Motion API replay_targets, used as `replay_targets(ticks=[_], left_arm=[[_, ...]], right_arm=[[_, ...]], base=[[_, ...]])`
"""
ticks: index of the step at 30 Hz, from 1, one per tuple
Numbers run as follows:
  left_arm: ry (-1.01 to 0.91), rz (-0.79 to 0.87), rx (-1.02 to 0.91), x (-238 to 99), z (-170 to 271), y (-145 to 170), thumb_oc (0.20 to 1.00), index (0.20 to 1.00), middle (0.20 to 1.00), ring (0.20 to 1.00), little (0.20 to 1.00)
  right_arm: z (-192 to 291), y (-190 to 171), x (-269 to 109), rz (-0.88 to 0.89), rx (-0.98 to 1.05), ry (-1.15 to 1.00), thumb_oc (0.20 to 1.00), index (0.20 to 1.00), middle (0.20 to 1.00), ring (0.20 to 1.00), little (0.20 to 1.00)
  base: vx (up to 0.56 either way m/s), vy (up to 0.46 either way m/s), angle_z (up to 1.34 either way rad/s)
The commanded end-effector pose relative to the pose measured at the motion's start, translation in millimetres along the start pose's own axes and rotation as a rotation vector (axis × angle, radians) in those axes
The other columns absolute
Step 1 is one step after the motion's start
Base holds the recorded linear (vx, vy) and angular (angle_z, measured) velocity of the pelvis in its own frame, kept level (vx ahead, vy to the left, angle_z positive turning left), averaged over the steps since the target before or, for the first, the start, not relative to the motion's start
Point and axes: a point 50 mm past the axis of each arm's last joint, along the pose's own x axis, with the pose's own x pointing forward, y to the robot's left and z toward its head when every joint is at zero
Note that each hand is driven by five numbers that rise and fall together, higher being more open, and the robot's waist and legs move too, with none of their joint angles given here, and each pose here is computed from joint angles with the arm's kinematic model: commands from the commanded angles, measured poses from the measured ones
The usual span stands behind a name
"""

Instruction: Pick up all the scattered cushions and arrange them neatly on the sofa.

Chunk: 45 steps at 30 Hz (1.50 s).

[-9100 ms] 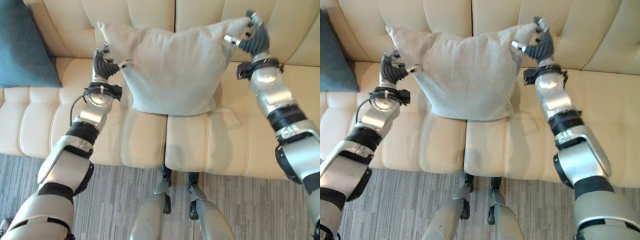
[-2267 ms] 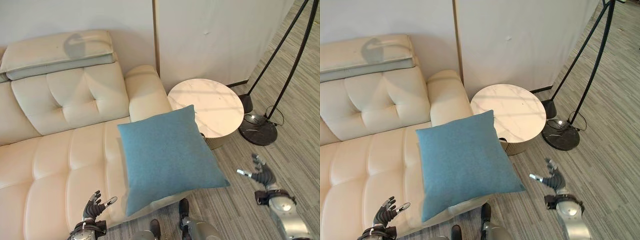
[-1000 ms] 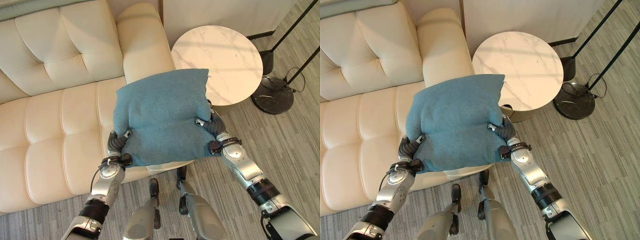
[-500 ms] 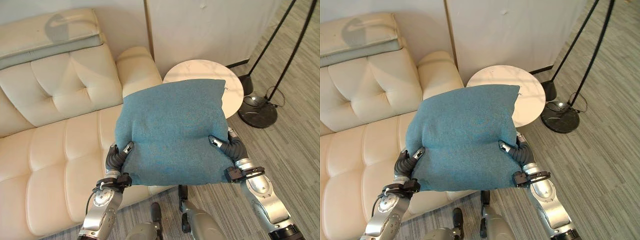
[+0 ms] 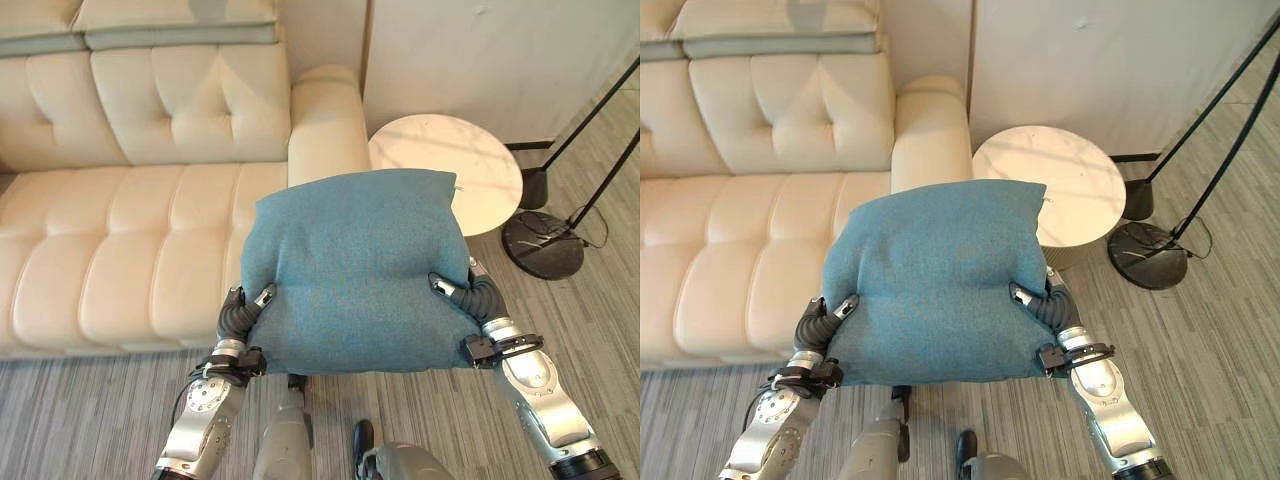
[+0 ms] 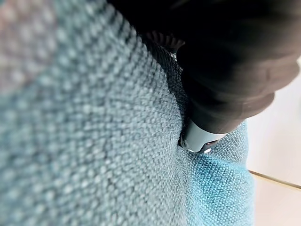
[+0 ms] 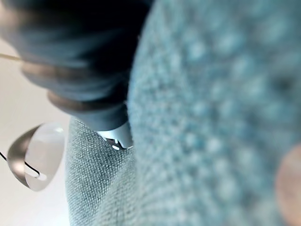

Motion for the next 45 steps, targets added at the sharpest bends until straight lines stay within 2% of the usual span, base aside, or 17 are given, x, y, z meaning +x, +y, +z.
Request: replay_targets(ticks=[1,6,9,20,26,36,45], left_arm=[[-0.286,-0.266,-0.038,15,53,-49,0.2,0.2,0.2,0.2,0.2],[-0.27,-0.292,-0.069,19,50,-59,0.2,0.2,0.2,0.2,0.2],[-0.239,-0.272,-0.049,18,44,-53,0.2,0.2,0.2,0.2,0.2],[-0.214,-0.248,0.002,15,40,-40,0.2,0.2,0.2,0.2,0.2],[-0.219,-0.252,0.054,16,42,-38,0.2,0.2,0.2,0.2,0.2],[-0.215,-0.272,0.06,19,39,-41,0.2,0.2,0.2,0.2,0.2],[-0.149,-0.338,0.042,12,22,-53,0.2,0.2,0.2,0.2,0.2]], right_arm=[[48,15,8,0.079,0.086,-0.287,0.2,0.2,0.2,0.2,0.2],[46,6,2,0.034,0.086,-0.286,0.2,0.2,0.2,0.2,0.2],[42,10,3,0.036,0.104,-0.262,0.2,0.2,0.2,0.2,0.2],[44,32,14,0.136,0.186,-0.256,0.2,0.2,0.2,0.2,0.2],[51,45,17,0.175,0.258,-0.295,0.2,0.2,0.2,0.2,0.2],[49,39,15,0.206,0.301,-0.283,0.2,0.2,0.2,0.2,0.2],[30,13,-3,0.127,0.24,-0.199,0.2,0.2,0.2,0.2,0.2]], base=[[-0.09,0.027,0.37],[-0.03,0.081,1.01],[0.06,0.14,1.11],[0.04,0.153,0.11],[0.19,0.374,0.07],[0.34,0.086,0.41],[0.46,-0.083,0.6]])
